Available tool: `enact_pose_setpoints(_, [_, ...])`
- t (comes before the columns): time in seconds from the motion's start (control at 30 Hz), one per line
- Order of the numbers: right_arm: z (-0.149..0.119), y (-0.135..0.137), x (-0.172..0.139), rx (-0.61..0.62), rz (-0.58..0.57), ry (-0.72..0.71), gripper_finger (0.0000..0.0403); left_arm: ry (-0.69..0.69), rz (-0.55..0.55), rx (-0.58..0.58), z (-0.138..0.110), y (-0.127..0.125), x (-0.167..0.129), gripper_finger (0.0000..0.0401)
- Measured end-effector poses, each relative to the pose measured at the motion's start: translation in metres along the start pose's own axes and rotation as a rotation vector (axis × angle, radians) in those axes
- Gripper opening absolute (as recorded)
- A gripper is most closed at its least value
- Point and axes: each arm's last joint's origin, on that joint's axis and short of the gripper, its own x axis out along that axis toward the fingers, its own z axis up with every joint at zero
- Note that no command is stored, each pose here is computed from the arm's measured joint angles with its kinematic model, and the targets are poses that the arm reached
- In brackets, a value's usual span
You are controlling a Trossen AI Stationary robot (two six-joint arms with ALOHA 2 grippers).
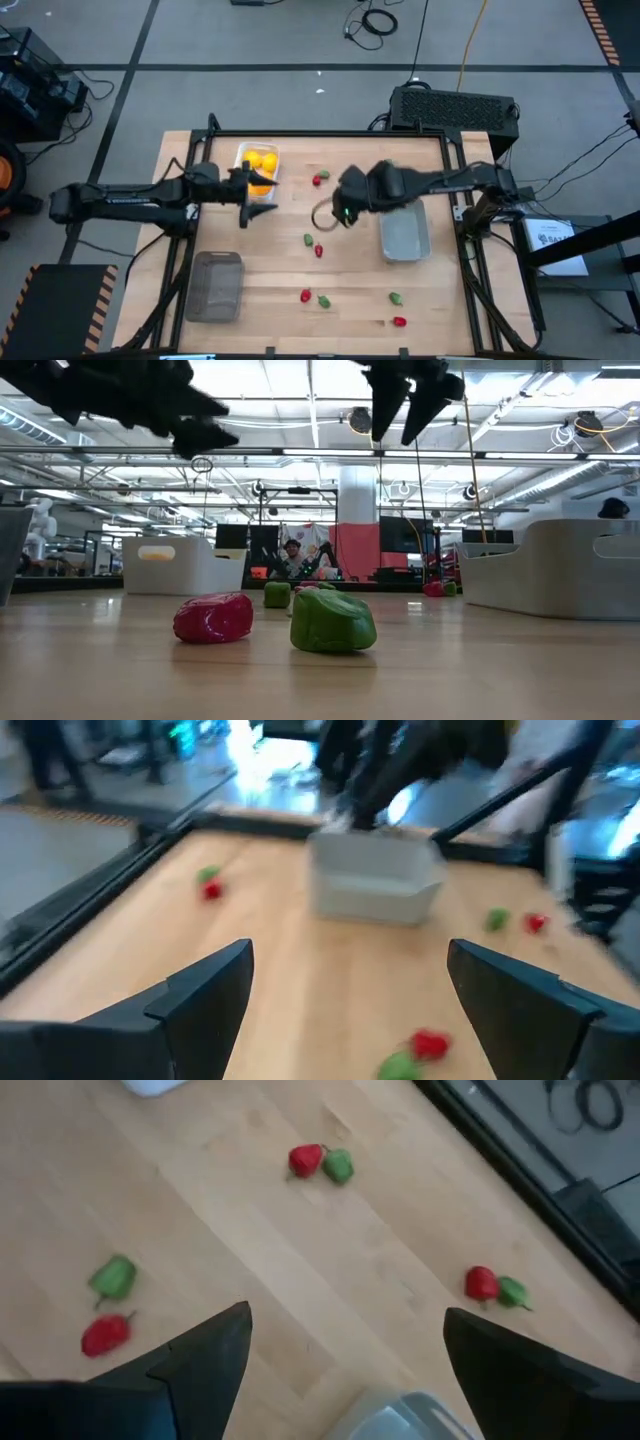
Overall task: Sort produce into baskets
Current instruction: Put the middle left green chili pepper into the transparent black bin
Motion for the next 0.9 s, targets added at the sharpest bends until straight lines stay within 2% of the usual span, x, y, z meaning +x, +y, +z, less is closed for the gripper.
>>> enact_pose_setpoints(0.13, [-0.025, 0.024, 0.002, -0.073, 0.03, -0.046, 0.032, -0.014, -0.017, 0.001, -0.001, -0.016, 0.01, 0.0341])
enact_pose_setpoints(0.3, [-0.05, 0.051, 0.017, -0.216, 0.118, -0.138, 0.032, 0.07, 0.03, -0.071, -0.016, -0.033, 0.023, 0.0341])
enact_pose_setpoints(0.43, [-0.057, 0.068, 0.025, -0.32, 0.21, -0.254, 0.032, 0.1, 0.008, -0.128, -0.023, -0.051, 0.028, 0.0341])
enact_pose_setpoints(0.6, [-0.065, 0.083, 0.028, -0.417, 0.286, -0.37, 0.032, 0.128, 0.045, -0.181, -0.034, -0.071, 0.032, 0.0341])
enact_pose_setpoints(0.73, [-0.068, 0.084, 0.032, -0.483, 0.373, -0.318, 0.032, 0.153, 0.075, -0.174, -0.037, -0.085, 0.042, 0.0341])
enact_pose_setpoints(0.9, [-0.069, 0.084, 0.032, -0.49, 0.401, -0.294, 0.032, 0.22, 0.083, -0.125, -0.04, -0.102, 0.07, 0.0341])
